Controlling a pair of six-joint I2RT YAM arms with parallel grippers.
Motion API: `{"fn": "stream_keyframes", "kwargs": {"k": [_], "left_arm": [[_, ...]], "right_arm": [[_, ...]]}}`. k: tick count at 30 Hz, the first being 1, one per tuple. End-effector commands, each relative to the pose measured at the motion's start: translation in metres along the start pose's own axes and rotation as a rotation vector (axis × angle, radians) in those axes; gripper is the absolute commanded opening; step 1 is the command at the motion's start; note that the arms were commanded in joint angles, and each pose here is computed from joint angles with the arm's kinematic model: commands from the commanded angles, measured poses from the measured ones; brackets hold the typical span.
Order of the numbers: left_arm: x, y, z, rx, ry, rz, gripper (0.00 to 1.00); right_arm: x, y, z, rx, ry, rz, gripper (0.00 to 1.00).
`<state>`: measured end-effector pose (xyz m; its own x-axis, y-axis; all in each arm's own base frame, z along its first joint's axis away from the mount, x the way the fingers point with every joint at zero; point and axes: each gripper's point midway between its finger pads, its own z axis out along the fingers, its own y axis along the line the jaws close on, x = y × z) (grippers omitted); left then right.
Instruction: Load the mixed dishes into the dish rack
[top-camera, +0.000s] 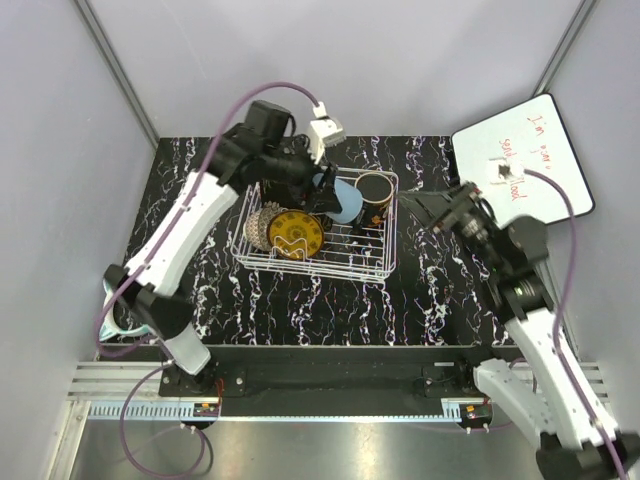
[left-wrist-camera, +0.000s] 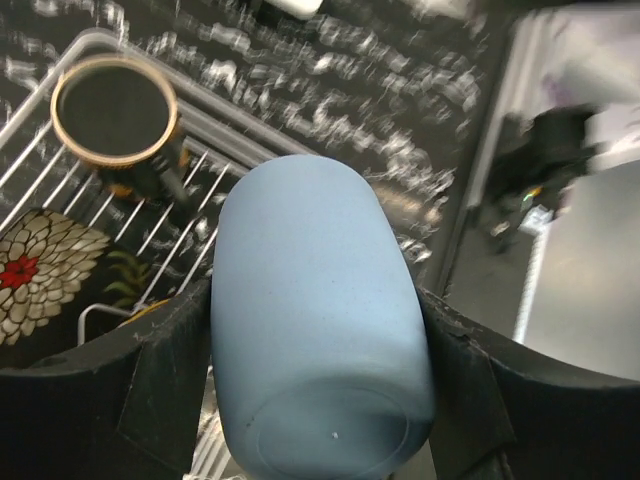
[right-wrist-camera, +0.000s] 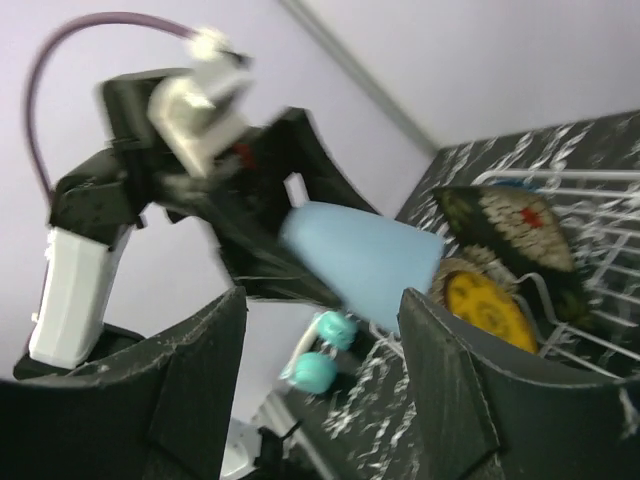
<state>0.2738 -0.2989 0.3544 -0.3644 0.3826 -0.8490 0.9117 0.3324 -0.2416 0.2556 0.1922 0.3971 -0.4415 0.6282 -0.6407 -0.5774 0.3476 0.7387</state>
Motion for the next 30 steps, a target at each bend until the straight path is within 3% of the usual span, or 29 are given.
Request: {"fn": "stream_keyframes", "kwargs": {"k": [1,5,11,30], "left_arm": [[0.028,0.037,0.025,-0.085,0.168,0.134,0.0],[0.051,0.046,0.062,-0.092,0.288,0.187,0.0],[0.061,0.052,0.101,-0.092,0.326,0.204,0.0],[0.133,0.09,0.161,-0.14,0.528,0.276,0.0]], "right_arm": [[-0.004,-0.043,-0.044,0.292,-0.091,-0.143,0.7],[0.0,-0.044,-0.067,0.335,-0.123,-0.157,0.7],[0.006,-0.051,-0.081,0.377,-0.124,-0.168,0.7],[0.016,-0.06,-0.097,0.434,-0.126,-0.134,0.7]]}}
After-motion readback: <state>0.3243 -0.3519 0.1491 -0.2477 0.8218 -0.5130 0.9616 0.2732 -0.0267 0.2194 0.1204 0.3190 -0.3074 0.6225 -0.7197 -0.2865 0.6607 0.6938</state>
